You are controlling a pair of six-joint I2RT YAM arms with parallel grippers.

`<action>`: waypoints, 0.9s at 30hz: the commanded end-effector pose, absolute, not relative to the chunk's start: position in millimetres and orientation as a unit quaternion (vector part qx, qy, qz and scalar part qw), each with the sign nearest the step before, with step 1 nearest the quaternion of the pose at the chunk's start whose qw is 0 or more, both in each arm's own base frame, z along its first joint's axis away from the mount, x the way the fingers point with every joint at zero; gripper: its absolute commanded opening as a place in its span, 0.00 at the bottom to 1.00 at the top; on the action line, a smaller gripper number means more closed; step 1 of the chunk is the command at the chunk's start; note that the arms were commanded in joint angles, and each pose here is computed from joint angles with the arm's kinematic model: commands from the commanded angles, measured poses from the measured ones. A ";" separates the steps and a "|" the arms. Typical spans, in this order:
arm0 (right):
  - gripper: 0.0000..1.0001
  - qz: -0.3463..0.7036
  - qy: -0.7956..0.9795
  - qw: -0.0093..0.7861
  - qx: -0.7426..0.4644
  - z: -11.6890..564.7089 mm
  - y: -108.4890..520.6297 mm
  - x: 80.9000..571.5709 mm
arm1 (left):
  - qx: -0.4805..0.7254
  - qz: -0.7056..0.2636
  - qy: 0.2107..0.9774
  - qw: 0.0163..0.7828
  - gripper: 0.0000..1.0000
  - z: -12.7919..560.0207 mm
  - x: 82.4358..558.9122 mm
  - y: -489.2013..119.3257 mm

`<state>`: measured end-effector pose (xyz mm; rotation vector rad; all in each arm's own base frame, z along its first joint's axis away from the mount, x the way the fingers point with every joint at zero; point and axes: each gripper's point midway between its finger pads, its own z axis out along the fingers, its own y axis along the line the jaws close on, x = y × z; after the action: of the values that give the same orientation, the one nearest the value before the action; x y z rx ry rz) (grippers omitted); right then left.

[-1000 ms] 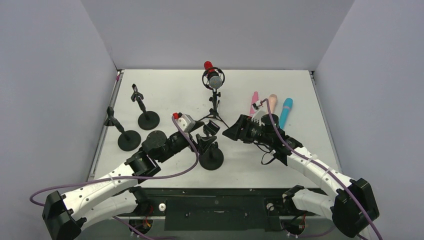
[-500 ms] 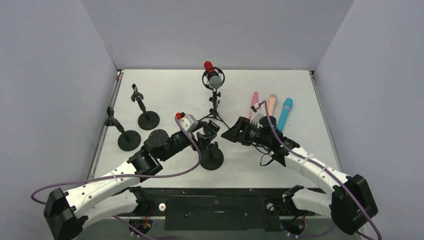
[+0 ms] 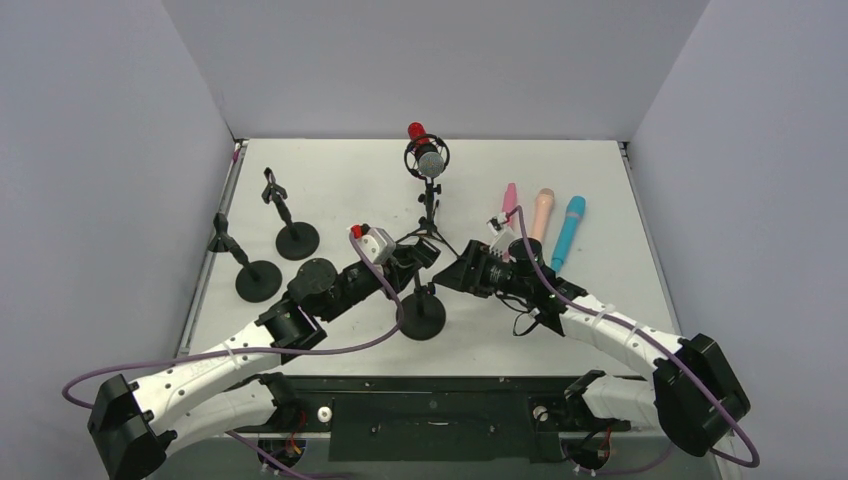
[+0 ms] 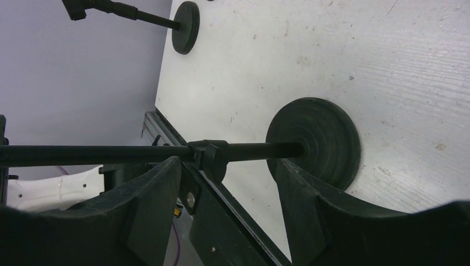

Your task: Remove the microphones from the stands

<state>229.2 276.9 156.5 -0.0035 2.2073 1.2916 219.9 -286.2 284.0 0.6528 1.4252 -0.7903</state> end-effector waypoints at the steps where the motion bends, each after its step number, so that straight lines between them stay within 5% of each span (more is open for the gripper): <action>1: 0.57 0.535 0.793 0.293 -0.009 173.1 292.6 229.0 | 0.281 -0.363 0.570 0.682 0.00 327.6 217.8 -287.9; 14: 0.43 0.609 0.740 0.284 -0.030 209.8 305.4 212.6 | 0.322 -0.463 0.475 0.675 0.00 370.3 194.9 -281.9; 27: 0.41 0.586 0.752 0.294 -0.066 212.7 302.9 203.2 | 0.363 -0.490 0.441 0.658 0.00 393.5 187.4 -284.4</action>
<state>208.7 299.2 193.0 -0.0650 2.0682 1.5679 203.7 -288.4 318.6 0.8116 1.2637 -1.0748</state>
